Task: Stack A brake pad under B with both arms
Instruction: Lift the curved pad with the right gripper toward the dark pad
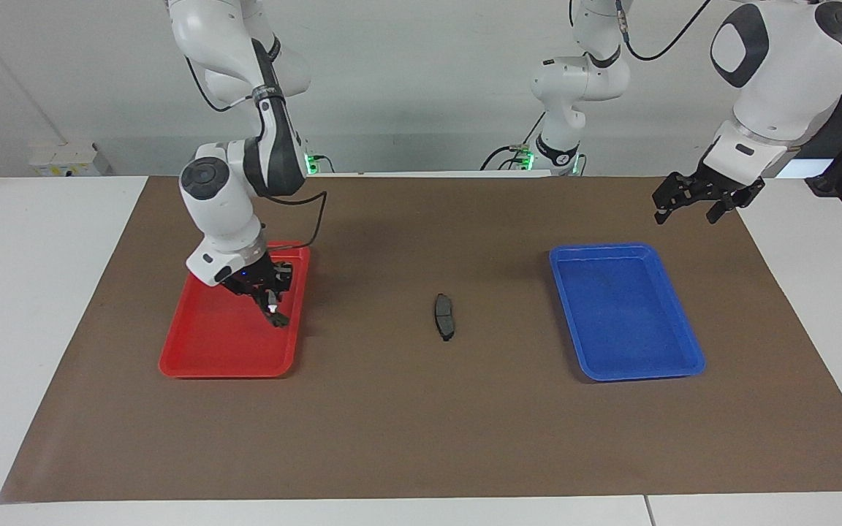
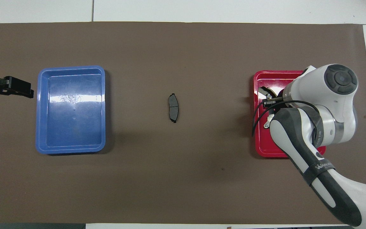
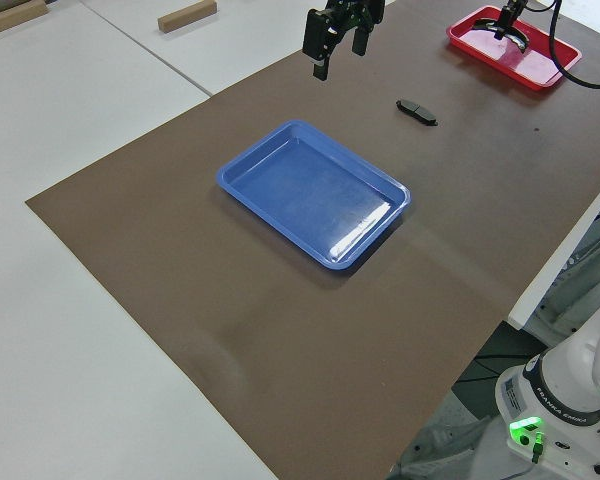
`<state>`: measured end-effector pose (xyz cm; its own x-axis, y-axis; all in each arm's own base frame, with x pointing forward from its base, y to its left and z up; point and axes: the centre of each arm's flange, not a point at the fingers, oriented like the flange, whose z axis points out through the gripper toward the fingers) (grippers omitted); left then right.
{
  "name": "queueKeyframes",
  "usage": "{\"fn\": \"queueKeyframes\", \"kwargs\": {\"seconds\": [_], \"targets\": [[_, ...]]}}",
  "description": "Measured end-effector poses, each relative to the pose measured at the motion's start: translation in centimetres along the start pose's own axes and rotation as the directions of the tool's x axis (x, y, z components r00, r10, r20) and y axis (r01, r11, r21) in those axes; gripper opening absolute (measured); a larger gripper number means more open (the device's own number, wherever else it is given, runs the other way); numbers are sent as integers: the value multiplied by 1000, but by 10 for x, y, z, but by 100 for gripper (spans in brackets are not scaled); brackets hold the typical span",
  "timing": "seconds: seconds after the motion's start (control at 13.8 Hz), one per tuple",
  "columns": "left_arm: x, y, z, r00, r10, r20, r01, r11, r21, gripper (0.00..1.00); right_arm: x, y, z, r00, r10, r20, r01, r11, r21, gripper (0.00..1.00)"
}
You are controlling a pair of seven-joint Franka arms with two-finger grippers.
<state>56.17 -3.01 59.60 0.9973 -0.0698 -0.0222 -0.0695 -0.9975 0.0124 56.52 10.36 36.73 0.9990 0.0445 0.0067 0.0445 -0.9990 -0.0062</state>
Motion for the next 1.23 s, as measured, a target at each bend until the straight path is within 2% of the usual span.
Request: {"fn": "queueKeyframes", "kwargs": {"seconds": [0.29, 0.65, 1.23], "targets": [[0, 0, 0, 1000, 0, 0, 0, 1000, 0, 100, 12, -79, -19, 1000, 5, -3, -5, 1000, 0, 43], [0, 0, 0, 1000, 0, 0, 0, 1000, 0, 100, 17, -182, -6, 998, -63, -19, 63, 998, 2, 43], [0, 0, 0, 1000, 0, 0, 0, 1000, 0, 100, 20, -264, 19, 998, -64, -10, 65, 997, 49, 43]]}}
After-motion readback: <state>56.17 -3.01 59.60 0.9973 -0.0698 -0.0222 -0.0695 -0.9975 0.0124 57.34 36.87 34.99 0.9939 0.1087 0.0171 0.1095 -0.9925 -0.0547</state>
